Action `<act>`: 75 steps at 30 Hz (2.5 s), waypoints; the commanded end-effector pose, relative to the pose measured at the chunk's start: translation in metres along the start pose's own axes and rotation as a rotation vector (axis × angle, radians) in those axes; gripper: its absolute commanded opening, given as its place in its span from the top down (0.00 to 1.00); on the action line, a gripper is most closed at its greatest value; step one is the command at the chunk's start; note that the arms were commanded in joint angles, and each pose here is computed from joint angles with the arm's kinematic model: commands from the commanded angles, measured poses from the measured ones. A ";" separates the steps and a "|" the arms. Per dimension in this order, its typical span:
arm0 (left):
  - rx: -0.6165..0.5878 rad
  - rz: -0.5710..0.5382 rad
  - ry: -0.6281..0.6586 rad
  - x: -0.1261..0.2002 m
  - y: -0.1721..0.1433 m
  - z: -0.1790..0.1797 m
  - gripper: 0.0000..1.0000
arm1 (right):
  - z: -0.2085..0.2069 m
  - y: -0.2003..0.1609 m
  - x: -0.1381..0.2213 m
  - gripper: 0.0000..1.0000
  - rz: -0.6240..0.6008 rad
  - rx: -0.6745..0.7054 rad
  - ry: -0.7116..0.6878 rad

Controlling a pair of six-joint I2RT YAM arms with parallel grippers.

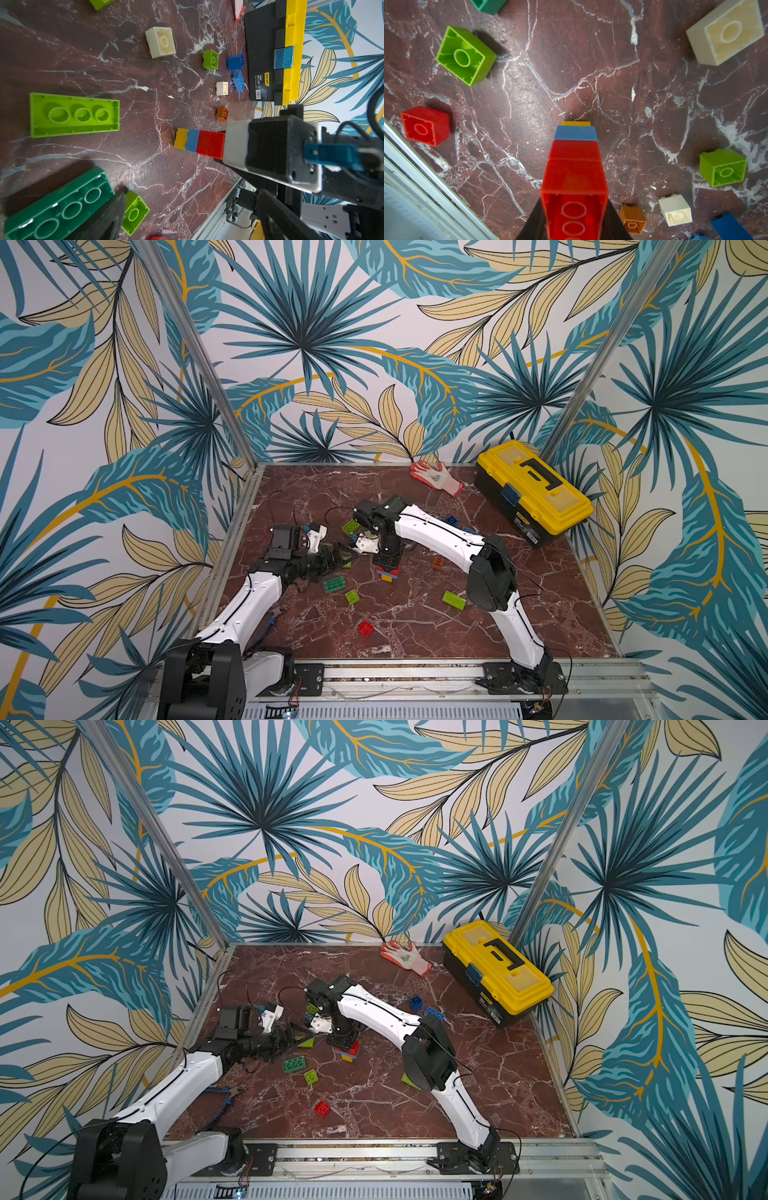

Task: Assemble a carrot with lego
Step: Assemble the lego brick with the lego brick, then pick up the lego brick from the center of the board.

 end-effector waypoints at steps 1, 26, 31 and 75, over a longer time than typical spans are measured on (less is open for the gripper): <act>-0.027 -0.020 -0.009 0.003 0.008 -0.004 0.01 | 0.007 -0.008 -0.055 0.71 0.113 -0.026 0.056; -0.030 -0.022 -0.008 0.003 0.009 -0.005 0.01 | -0.008 0.007 0.014 0.50 -0.056 -0.024 -0.005; -0.030 -0.022 -0.008 0.003 0.009 -0.005 0.01 | -0.009 0.012 0.031 0.39 -0.134 -0.026 -0.022; -0.034 0.037 0.069 -0.023 0.026 -0.001 0.01 | -0.175 -0.021 -0.051 0.42 -0.085 -1.098 0.021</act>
Point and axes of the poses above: each gripper's point midway between its finger pads, its own x axis back along the fingers, its own z axis along the line the jaws close on, y = z × x, the point moved 3 cm from there along x, back along the fingers, and after that the axes turned 7 degrees about -x, right-handed, at the moved point
